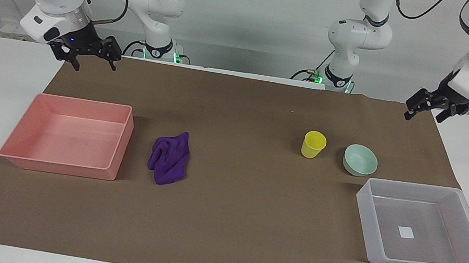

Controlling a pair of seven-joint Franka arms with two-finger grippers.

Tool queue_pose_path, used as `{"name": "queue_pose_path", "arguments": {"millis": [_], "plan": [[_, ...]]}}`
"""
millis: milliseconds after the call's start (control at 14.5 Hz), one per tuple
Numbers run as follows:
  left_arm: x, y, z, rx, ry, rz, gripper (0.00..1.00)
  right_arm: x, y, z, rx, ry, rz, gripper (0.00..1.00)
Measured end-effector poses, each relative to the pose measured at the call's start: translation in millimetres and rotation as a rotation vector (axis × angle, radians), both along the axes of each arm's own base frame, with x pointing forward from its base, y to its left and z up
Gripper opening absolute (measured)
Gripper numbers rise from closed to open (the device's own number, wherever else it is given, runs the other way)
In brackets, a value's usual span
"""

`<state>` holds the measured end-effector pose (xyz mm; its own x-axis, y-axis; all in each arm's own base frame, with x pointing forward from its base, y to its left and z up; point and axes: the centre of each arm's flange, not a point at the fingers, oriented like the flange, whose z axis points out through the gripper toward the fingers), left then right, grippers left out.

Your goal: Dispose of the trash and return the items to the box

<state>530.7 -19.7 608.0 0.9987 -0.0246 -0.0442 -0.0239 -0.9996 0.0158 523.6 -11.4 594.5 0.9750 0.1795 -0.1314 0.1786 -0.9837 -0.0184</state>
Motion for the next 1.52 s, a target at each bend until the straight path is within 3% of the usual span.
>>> {"name": "queue_pose_path", "arguments": {"millis": [207,414,828,966,1103,1517], "plan": [[0.7,-1.6,-0.8,-0.003,0.011,-0.064,1.0,0.6,-0.1,-0.2,0.0,-0.004,-0.001,1.0],[-1.0,-0.1,-0.1,-0.004,0.015,-0.077,1.0,8.0,11.3,-9.2,0.002,-0.047,0.018,1.0],[-1.1,5.1,-0.3,-0.004,0.016,-0.074,1.0,49.8,101.0,-121.3,0.04,-0.057,0.066,1.0],[-1.1,5.1,-0.3,-0.004,0.016,-0.074,1.0,62.0,125.9,-157.7,0.052,-0.083,0.066,1.0],[-1.1,5.1,-0.3,-0.004,0.017,-0.074,1.0,66.7,143.7,-195.2,0.059,-0.109,0.07,1.0],[-1.1,5.1,-0.3,-0.004,0.017,-0.074,1.0,68.5,169.7,-273.1,0.063,-0.109,0.056,0.97]]}}
